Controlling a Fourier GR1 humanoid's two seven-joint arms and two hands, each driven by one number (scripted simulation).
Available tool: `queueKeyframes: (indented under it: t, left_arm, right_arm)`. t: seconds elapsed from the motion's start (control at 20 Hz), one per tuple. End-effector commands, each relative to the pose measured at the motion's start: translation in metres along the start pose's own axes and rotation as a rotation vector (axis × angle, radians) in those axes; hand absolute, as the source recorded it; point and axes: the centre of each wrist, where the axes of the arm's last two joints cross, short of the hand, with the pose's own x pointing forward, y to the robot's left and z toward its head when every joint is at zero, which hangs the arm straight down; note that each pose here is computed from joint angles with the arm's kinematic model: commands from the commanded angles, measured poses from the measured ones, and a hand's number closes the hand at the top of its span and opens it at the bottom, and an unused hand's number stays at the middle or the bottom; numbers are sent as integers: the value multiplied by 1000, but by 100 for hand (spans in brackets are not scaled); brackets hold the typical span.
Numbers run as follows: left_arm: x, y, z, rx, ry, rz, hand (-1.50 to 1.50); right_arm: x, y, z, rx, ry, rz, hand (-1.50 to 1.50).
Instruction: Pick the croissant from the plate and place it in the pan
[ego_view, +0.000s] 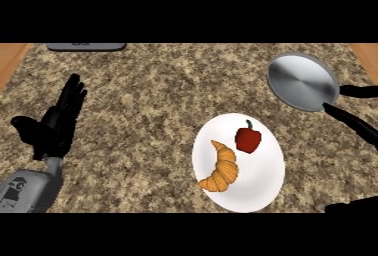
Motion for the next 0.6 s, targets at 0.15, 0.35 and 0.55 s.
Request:
queueKeyframes:
  t: [0.15,0.35,0.55]
  left_arm:
    - [6,1,-1,0,-17,-1,0]
    - [22,-4,-8,-11,-6,23,0]
    - [7,-11,-1,-4,8,6,0]
  right_arm:
    - [71,-26,-21,5,13,141,-150]
    - [98,-4,-45,23,27,99,-150]
    - [95,12,-48,155,-19,49,-150]
